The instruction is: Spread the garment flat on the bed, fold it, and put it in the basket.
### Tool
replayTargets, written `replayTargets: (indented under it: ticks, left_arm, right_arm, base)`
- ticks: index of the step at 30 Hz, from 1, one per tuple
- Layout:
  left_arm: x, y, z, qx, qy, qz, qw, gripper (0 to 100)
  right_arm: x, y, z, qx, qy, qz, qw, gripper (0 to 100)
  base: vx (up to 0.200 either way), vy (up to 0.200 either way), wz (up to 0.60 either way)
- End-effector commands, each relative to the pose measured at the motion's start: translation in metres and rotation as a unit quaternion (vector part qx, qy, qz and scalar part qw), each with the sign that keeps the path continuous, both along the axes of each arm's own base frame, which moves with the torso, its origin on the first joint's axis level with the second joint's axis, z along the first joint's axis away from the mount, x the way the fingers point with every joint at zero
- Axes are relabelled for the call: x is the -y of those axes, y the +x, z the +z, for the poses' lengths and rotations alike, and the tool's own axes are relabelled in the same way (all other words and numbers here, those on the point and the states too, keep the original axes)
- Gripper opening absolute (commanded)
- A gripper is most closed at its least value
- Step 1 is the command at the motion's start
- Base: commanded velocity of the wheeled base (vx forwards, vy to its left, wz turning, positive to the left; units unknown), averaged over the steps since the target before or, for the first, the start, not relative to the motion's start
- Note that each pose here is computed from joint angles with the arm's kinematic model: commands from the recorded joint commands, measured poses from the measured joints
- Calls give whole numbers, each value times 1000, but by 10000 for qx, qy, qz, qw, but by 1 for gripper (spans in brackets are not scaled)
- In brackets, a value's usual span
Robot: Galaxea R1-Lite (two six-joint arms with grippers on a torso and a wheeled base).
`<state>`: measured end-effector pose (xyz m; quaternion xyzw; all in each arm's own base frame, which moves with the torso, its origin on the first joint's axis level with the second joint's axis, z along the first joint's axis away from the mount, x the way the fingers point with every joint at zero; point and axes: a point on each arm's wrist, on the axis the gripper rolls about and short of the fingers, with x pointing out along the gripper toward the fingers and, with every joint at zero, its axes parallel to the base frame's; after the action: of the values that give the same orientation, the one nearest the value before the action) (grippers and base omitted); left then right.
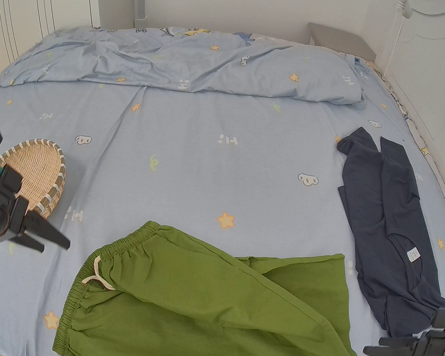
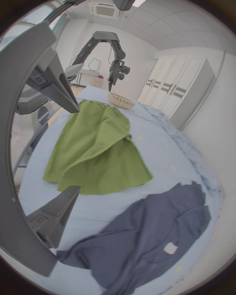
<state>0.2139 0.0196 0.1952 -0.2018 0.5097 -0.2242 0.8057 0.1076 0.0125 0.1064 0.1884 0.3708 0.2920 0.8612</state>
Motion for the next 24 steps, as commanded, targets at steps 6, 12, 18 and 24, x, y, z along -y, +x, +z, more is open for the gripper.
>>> replayTargets:
  ticks: [6, 12, 18, 24]
  left_arm:
    - [53, 110, -1, -138, -183, -641, 9977, 100]
    - [66, 158, -28, -330, -196, -760, 9964, 100]
    - [73, 169, -43, -503, -203, -844, 9950, 100]
    - [77, 184, -59, -525, -207, -865, 9946, 100]
  right_arm:
    - [1, 45, 89, 1541, -13, -24, 9880, 100]
    - [0, 61, 95, 1564, -11, 15, 9877, 100]
    - [-4, 73, 87, 1321, 10, 144, 9911, 100]
    - [-7, 72, 85, 1306, 24, 219, 9912, 100]
  base:
    - [0, 0, 0]
    - [0, 0, 0]
    - [0, 0, 0]
    - [0, 0, 0]
